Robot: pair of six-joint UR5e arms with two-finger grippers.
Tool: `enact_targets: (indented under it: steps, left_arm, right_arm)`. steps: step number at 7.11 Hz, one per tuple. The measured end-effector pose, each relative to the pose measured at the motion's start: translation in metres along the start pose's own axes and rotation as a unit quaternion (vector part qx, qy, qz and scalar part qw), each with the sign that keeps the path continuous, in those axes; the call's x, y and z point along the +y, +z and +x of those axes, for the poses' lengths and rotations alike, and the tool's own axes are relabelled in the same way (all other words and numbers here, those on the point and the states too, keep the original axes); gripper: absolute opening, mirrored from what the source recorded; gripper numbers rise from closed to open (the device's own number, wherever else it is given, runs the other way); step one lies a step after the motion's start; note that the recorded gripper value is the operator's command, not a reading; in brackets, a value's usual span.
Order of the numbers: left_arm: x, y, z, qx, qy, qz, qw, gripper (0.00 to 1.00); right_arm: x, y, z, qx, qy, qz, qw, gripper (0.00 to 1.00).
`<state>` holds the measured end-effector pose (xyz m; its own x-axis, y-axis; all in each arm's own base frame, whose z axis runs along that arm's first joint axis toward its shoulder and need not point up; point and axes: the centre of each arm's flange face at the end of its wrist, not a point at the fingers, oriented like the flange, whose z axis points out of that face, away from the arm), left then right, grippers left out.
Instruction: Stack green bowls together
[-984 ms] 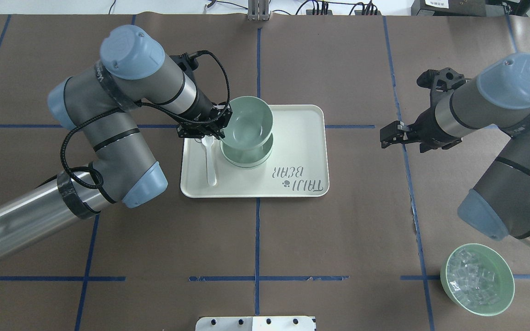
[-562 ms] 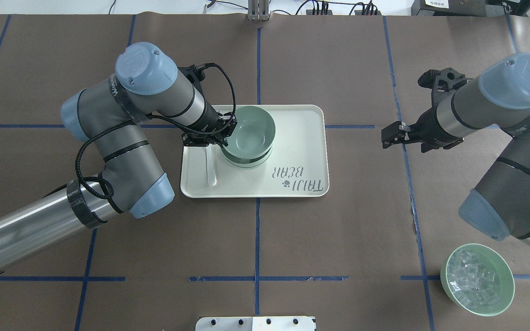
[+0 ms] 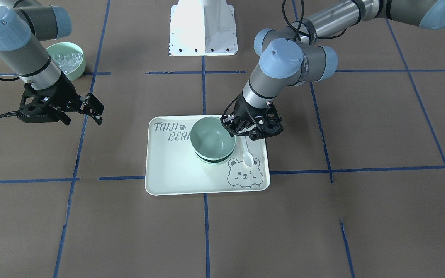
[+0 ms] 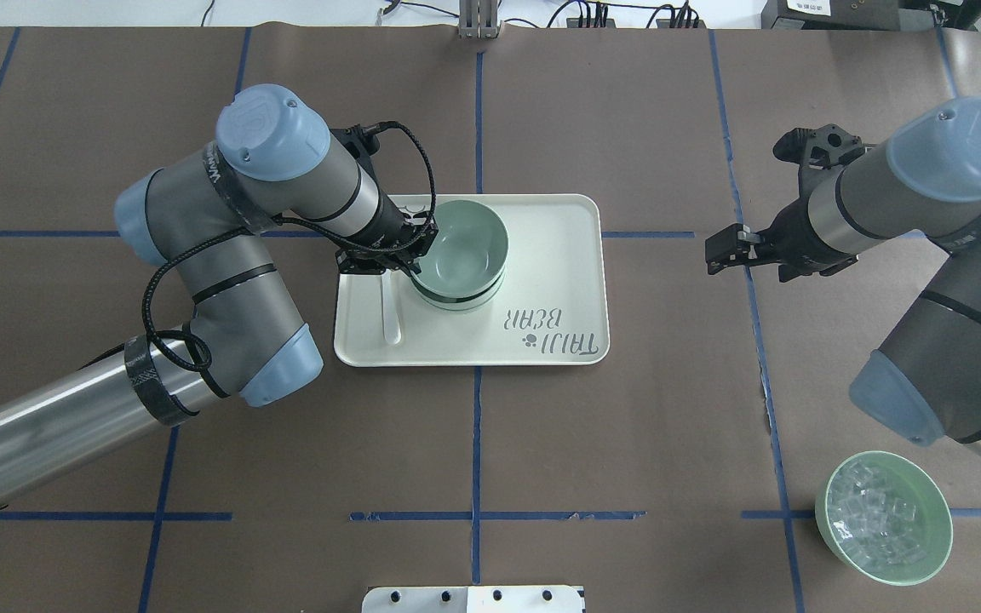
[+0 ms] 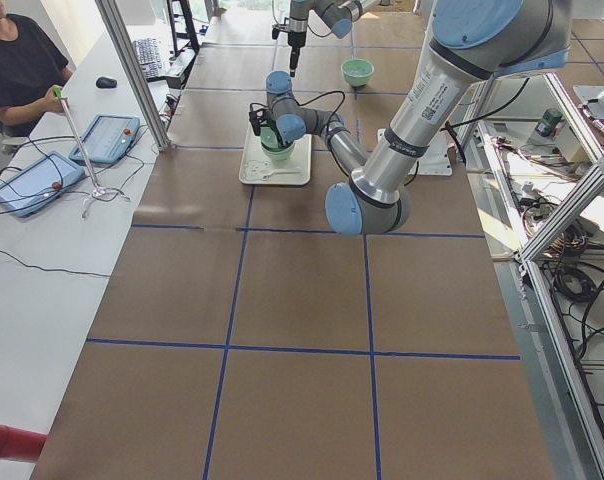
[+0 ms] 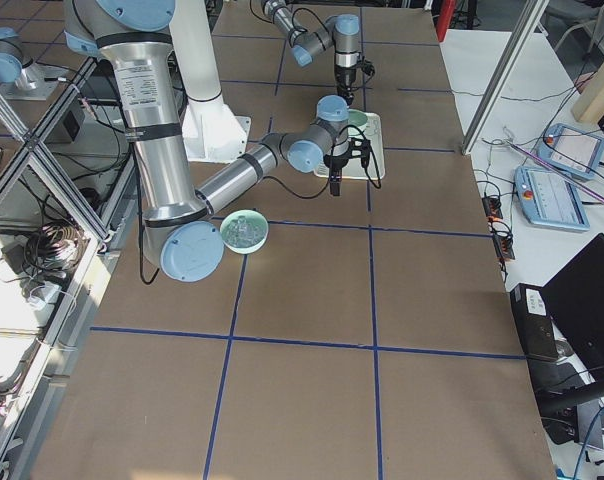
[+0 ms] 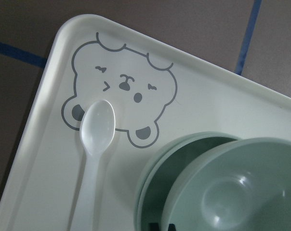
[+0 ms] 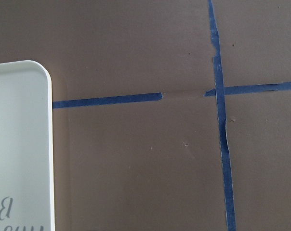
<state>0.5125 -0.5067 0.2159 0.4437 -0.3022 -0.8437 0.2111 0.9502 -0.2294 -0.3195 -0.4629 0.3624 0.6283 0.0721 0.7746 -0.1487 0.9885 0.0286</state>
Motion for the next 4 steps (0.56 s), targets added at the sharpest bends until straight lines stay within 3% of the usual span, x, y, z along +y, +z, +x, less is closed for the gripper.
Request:
enact_targets:
  steps: [3,4]
  left_arm:
    - [-0.0017,0.0015,-0.0021,-0.002,-0.001,0.005,1.0000,0.00]
    - [-0.0020,0.0016,-0.0023,-0.002,-0.001,0.006,1.0000,0.99]
  right_arm:
    - [-0.0003,-0.0006,-0.0017,-0.001,-0.001,0.001,1.0000,1.00]
    - [-0.0001,-0.0005,-0.0021,-0.001,-0.001,0.000,1.0000,1.00]
